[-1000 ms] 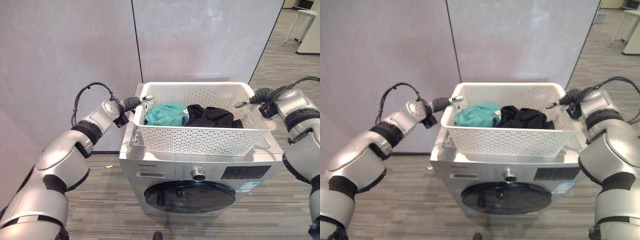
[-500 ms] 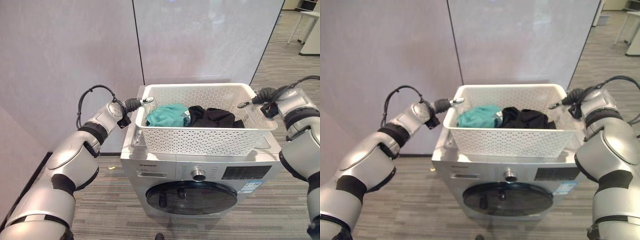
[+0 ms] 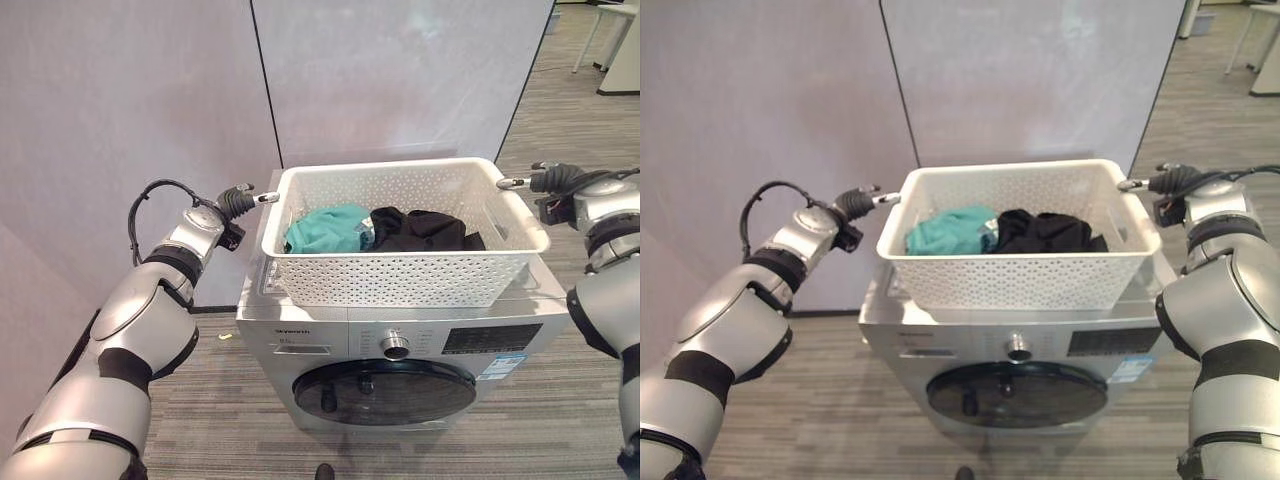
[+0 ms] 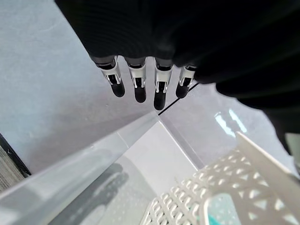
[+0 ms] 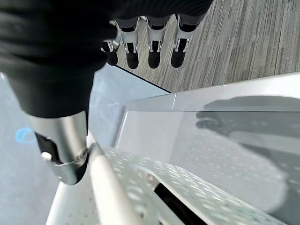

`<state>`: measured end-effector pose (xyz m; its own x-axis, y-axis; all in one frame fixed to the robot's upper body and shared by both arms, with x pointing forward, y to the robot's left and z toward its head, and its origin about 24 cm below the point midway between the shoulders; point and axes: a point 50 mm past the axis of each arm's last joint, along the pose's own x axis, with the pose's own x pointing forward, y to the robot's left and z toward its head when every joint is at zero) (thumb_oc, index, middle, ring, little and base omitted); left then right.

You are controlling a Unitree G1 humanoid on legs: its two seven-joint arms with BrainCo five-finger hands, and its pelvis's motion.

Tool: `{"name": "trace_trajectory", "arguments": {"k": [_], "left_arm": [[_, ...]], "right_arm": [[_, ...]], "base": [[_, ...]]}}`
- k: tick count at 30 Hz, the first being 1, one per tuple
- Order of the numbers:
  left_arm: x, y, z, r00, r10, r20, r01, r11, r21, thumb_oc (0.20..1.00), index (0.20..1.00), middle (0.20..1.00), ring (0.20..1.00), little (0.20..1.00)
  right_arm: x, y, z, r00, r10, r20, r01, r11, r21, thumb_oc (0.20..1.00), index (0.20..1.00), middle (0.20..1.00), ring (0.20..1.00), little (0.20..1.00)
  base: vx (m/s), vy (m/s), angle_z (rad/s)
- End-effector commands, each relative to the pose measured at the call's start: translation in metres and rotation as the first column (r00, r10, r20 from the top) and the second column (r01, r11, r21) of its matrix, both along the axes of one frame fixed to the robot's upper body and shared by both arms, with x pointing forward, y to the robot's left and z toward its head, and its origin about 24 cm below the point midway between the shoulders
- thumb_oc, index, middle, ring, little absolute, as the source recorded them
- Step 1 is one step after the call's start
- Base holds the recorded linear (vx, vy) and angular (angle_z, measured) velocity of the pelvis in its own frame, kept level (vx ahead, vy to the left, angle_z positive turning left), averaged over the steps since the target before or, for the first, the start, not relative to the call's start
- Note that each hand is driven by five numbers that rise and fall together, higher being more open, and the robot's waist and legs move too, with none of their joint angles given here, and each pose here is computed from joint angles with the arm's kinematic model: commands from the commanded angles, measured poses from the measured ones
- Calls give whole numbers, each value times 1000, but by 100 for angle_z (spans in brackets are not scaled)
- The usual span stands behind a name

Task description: Grab the laundry basket,head to the washer,open it,put in the laundry and shut it.

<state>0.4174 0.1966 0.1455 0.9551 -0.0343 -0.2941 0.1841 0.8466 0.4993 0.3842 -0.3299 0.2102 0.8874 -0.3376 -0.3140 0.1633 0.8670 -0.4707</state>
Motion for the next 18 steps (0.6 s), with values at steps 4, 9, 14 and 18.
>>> {"name": "trace_trajectory", "arguments": {"k": [4, 9, 14, 18], "left_arm": [[6, 26, 46, 968, 185, 169, -160, 976, -150, 1000, 1000, 1000, 1000, 1000], [8, 29, 96, 921, 225, 318, -126, 944, -304, 1000, 1000, 1000, 1000, 1000], [-7, 72, 139, 839, 322, 437, -134, 903, -408, 1000, 1000, 1000, 1000, 1000], [-20, 97, 156, 771, 406, 491, -115, 846, -520, 1000, 1000, 1000, 1000, 1000]], "right_arm": [[1, -4, 55, 973, -31, 229, 32, 999, -2, 1000, 1000, 1000, 1000, 1000], [6, 6, 68, 936, -8, 351, -15, 998, 63, 1000, 1000, 1000, 1000, 1000], [6, 11, 76, 892, 22, 451, -74, 992, 98, 1000, 1000, 1000, 1000, 1000], [-1, 1, 77, 849, -1, 528, -87, 986, 142, 1000, 1000, 1000, 1000, 1000]], "base": [[0, 0, 0], [7, -2, -3], [-4, 3, -12], [-4, -7, -8]]}}
